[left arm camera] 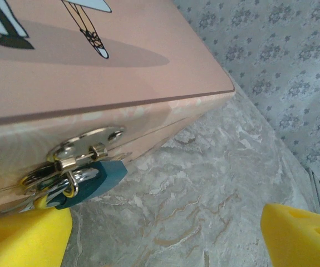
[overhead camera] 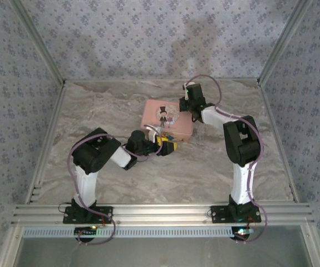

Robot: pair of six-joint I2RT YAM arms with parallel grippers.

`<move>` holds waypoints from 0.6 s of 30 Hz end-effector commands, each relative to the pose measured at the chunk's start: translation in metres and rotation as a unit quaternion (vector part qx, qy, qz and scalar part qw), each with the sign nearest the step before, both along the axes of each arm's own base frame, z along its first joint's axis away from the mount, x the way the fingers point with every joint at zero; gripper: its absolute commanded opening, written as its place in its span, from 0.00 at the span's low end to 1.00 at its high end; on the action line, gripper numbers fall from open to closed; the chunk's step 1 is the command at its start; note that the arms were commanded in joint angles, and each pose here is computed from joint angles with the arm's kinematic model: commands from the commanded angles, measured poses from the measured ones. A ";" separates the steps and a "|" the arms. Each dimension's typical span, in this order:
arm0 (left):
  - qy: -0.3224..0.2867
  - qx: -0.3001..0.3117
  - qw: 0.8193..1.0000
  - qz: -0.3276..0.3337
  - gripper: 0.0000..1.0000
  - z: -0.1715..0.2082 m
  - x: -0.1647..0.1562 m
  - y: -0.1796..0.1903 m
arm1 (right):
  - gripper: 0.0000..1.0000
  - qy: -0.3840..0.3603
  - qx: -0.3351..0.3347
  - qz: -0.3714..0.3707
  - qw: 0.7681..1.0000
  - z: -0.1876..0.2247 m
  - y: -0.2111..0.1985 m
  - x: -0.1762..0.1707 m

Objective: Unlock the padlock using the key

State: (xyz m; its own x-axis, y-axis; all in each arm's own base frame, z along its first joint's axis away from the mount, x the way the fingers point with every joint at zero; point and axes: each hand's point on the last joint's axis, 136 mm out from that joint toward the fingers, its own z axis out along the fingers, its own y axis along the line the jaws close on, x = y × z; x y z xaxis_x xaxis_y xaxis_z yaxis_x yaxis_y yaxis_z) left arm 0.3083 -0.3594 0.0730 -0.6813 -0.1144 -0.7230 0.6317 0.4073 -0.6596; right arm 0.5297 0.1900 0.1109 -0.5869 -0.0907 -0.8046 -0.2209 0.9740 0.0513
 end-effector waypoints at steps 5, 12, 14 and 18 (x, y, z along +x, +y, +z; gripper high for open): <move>-0.060 -0.017 0.996 0.068 0.90 0.025 0.018 0.009 | 0.00 0.086 -0.012 0.051 0.995 -0.038 0.018 -0.043; -0.058 0.051 0.986 0.145 0.92 0.006 0.027 0.028 | 0.00 0.082 -0.010 0.053 0.995 -0.034 0.019 -0.044; -0.054 0.052 0.987 0.145 0.91 0.005 0.027 0.028 | 0.00 0.082 -0.011 0.054 0.995 -0.034 0.020 -0.045; -0.064 0.016 0.992 0.106 0.84 0.015 0.015 0.023 | 0.00 0.083 -0.011 0.054 0.995 -0.035 0.020 -0.046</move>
